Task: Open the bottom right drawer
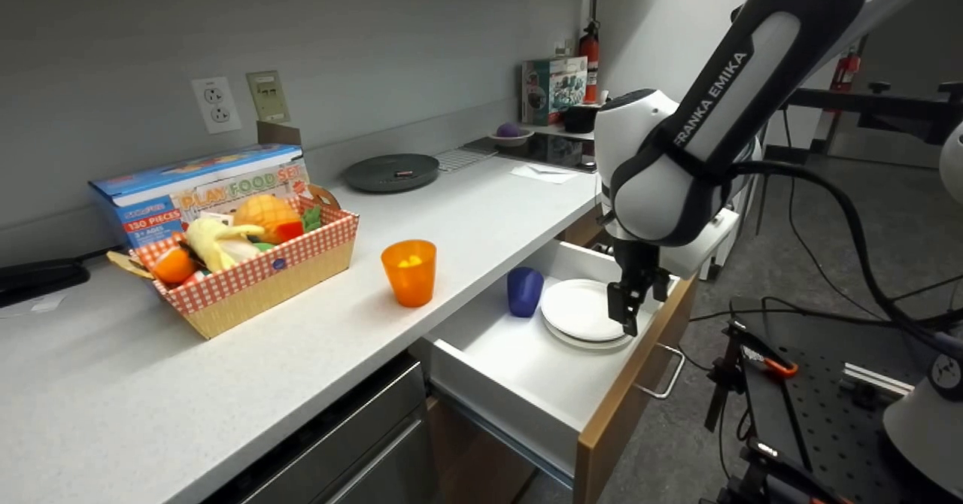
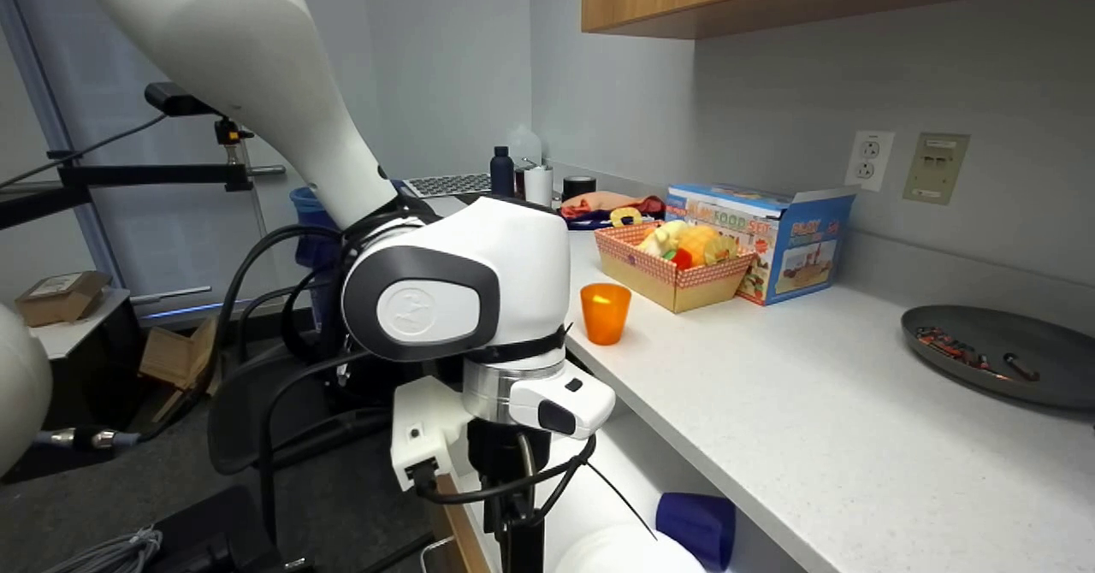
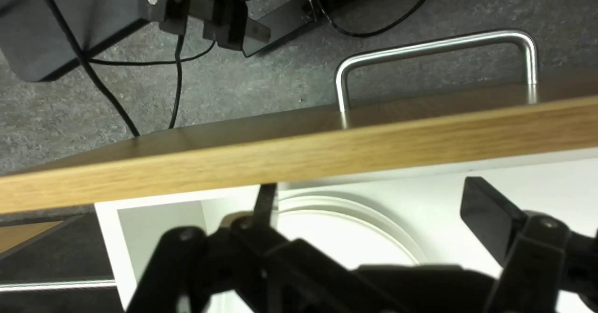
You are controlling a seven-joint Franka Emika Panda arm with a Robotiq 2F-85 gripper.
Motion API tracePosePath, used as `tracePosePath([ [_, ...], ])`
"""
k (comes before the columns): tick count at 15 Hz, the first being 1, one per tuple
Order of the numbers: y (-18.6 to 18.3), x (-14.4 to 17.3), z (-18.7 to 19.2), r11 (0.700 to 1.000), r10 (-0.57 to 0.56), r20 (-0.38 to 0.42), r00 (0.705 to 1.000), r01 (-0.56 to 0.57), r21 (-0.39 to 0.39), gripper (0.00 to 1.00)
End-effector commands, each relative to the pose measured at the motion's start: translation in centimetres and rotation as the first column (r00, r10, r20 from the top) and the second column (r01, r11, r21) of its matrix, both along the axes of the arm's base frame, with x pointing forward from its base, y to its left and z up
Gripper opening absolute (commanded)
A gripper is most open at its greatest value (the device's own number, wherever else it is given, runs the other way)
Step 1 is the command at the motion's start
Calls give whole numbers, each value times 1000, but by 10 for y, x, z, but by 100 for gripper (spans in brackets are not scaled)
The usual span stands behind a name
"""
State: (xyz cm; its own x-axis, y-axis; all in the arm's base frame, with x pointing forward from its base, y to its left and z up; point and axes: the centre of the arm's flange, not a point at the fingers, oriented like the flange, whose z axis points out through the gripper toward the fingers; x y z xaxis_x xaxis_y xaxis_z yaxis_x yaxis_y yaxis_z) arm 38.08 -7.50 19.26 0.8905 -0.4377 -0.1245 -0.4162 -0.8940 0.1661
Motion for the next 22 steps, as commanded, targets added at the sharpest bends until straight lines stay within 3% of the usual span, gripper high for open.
tracePosePath([
  [1, 7, -17, 30, 1000, -10, -9, 1000, 10, 21, 100],
  [6, 17, -6, 66, 999, 25, 138, 990, -21, -31, 100],
  [11, 34, 1, 108, 998, 50, 312, 949, -39, -41, 100],
  [22, 42, -23, 153, 998, -48, 531, 846, 22, 55, 100],
])
